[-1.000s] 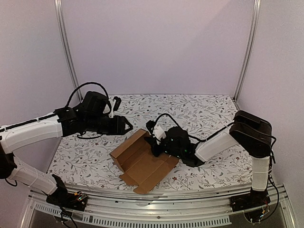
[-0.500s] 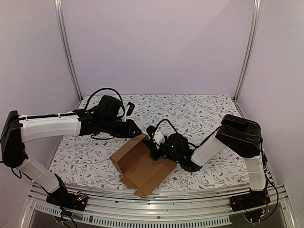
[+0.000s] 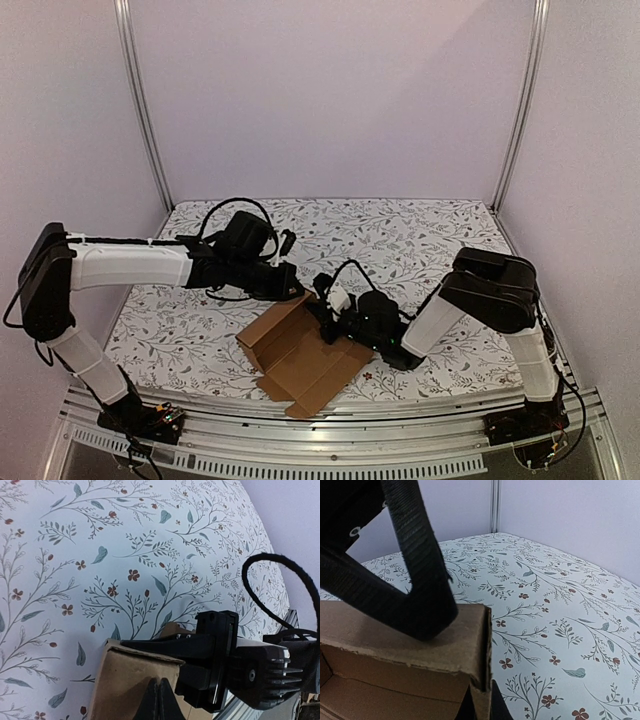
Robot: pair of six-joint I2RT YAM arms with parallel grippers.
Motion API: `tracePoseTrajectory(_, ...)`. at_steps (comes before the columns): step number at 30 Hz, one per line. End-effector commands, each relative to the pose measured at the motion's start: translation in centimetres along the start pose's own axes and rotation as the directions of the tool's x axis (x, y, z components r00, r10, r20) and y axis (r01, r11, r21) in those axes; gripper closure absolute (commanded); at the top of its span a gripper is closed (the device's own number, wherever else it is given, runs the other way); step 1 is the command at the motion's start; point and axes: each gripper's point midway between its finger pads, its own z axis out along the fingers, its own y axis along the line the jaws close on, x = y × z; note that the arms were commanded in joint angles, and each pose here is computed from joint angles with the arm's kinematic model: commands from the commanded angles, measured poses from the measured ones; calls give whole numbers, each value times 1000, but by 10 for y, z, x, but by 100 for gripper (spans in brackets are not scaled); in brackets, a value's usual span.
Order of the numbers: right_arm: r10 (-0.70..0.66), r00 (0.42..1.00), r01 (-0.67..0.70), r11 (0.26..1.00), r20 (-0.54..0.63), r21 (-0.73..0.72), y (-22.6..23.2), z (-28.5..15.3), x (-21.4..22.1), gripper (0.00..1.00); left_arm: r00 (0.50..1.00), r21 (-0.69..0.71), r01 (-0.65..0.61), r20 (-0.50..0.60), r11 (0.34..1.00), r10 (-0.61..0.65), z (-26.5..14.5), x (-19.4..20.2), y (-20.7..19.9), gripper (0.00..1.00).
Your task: Fold the paper box
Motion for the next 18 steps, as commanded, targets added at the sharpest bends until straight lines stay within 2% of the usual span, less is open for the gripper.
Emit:
tracePoseTrajectory(1, 23, 1000, -24, 999, 12, 39, -9, -3, 10, 100, 1000, 22, -13, -9, 1000, 13, 7, 2, -12, 100)
tracePoseTrajectory(8, 41, 999, -43, 996, 24, 75, -14, -3, 13, 94, 999, 17, -9, -35, 1000, 10, 13, 12, -13, 100)
tracePoseTrajectory(14, 42, 998, -46, 993, 39, 108, -17, -2, 11, 84, 999, 18, -9, -40, 1000, 10, 15, 15, -16, 100)
tracePoseTrajectory(18, 41, 998, -45, 992, 43, 117, -17, -1, 11, 86, 999, 18, -9, -43, 1000, 10, 16, 16, -18, 100)
